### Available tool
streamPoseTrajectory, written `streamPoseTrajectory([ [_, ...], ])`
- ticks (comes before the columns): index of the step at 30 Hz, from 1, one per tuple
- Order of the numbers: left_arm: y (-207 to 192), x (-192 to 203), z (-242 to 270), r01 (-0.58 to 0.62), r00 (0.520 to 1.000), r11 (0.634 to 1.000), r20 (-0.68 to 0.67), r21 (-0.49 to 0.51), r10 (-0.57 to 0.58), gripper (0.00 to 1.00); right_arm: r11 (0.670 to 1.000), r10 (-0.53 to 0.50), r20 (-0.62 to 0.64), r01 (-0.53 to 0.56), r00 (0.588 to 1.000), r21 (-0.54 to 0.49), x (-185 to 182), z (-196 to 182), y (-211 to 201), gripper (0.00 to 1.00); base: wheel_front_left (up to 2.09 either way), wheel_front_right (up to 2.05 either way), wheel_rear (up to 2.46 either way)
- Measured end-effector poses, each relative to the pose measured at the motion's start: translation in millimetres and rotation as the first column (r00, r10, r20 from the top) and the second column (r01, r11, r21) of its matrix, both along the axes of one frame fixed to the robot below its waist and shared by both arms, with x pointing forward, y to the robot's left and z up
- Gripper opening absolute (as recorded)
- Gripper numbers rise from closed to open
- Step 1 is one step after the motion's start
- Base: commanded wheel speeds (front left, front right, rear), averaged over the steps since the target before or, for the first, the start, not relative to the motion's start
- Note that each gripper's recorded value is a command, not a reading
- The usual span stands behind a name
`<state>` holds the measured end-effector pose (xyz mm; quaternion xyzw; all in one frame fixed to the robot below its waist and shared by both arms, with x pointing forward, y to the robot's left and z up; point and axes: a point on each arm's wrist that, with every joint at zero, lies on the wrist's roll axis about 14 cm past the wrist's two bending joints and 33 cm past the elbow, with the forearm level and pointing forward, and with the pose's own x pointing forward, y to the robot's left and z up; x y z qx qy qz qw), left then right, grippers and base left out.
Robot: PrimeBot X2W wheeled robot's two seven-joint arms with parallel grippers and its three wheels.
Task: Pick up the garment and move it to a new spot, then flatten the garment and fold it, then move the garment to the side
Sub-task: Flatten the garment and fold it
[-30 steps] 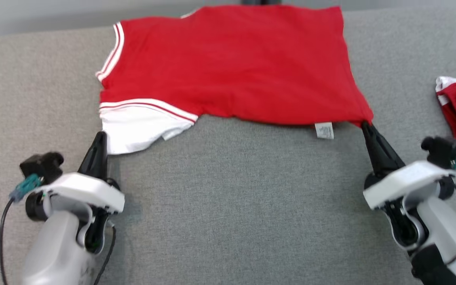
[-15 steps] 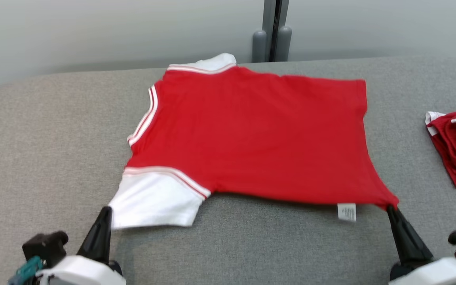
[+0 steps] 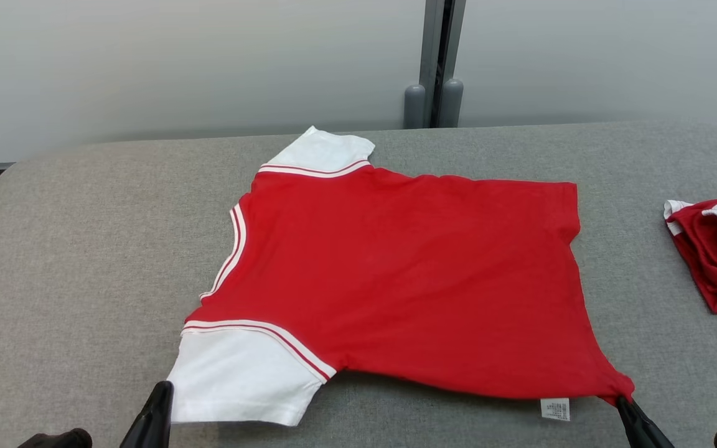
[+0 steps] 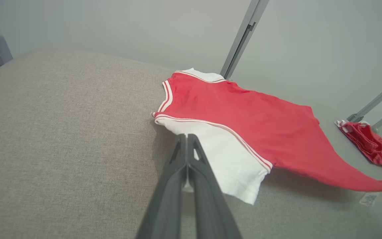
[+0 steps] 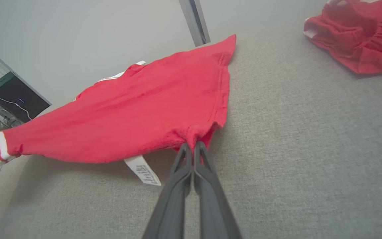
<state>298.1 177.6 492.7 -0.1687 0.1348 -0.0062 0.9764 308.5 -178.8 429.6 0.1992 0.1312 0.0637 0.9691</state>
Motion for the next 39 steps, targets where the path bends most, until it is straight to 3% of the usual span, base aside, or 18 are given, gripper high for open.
streamPoseTrajectory([
  [9,-11.4,14.0,-2.5,0.057,0.998,0.998,-0.033,0.005,-0.057,0.0,1.0,-0.006,-0.068,0.006,0.998,0.004,1.1,-5.9,-2.8,0.0,0.0,0.0,0.0],
  [21,-32.6,94.7,1.2,0.214,0.977,0.977,0.002,0.002,-0.214,0.0,1.0,0.015,-0.049,-0.013,0.999,0.025,59.2,5.9,-6.1,0.0,0.0,0.0,0.0],
  [29,-39.2,159.8,-4.1,0.225,0.973,0.973,0.053,-0.042,-0.223,0.0,0.999,0.03,-0.017,-0.03,0.999,0.02,104.3,1.1,-6.8,0.0,0.0,0.0,0.0],
  [39,-35.9,193.5,-51.1,0.184,0.983,0.98,0.004,-0.069,-0.185,0.0,0.999,0.015,-0.026,-0.014,1.0,0.043,132.7,-23.3,-5.8,0.0,0.0,0.0,0.0],
])
